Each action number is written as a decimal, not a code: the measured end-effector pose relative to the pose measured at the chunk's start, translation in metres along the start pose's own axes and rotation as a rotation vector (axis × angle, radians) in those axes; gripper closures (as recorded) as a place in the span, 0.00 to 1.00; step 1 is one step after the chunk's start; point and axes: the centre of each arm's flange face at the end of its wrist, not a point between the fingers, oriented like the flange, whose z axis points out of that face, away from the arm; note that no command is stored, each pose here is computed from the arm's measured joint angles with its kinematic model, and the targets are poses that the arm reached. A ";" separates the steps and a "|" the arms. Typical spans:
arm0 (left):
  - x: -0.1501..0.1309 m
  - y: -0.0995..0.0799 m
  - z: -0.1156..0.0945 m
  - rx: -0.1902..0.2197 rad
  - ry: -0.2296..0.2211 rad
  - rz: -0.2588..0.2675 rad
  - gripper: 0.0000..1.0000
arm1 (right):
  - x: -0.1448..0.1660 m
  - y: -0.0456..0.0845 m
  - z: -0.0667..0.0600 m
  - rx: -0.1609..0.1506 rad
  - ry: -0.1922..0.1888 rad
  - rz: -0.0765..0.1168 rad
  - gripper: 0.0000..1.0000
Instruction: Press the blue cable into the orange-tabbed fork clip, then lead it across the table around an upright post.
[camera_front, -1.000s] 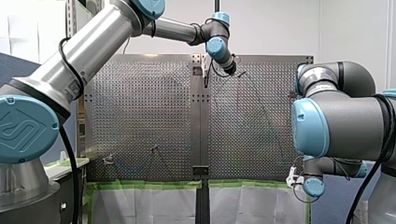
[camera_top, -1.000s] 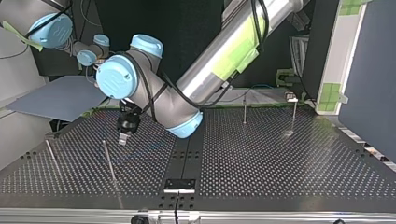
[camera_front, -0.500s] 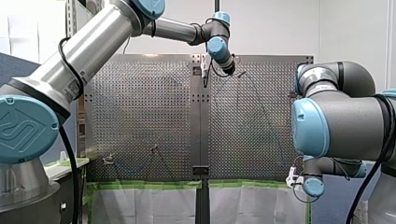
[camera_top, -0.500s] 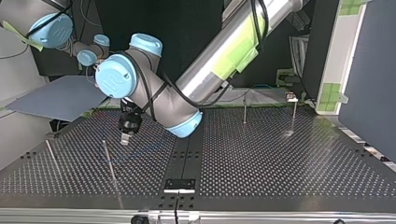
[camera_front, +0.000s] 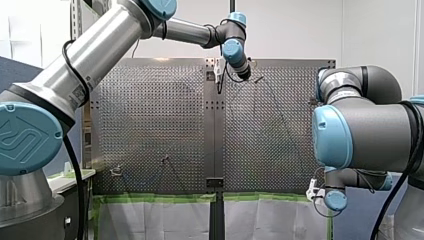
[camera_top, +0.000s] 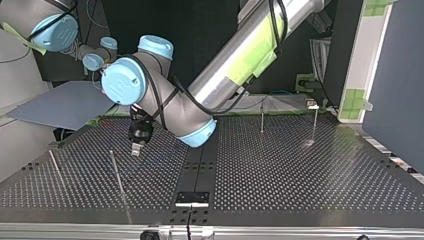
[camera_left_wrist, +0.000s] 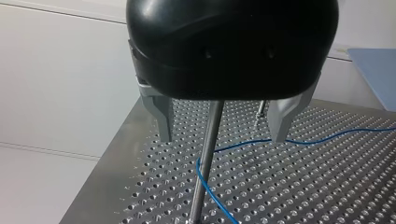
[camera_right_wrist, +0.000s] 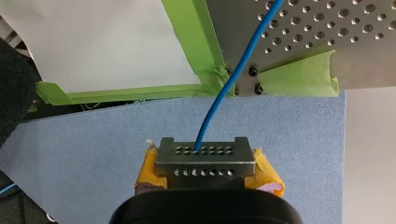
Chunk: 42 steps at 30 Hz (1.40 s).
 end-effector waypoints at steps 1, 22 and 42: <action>0.000 0.000 0.000 0.000 0.001 0.000 0.00 | 0.000 0.000 0.000 0.000 0.000 0.000 1.00; -0.031 0.017 -0.038 0.004 -0.066 -0.062 0.00 | 0.000 0.000 0.000 0.001 0.001 0.002 1.00; -0.078 0.032 -0.096 0.044 -0.236 -0.223 0.00 | 0.000 -0.001 0.000 0.006 -0.001 0.002 1.00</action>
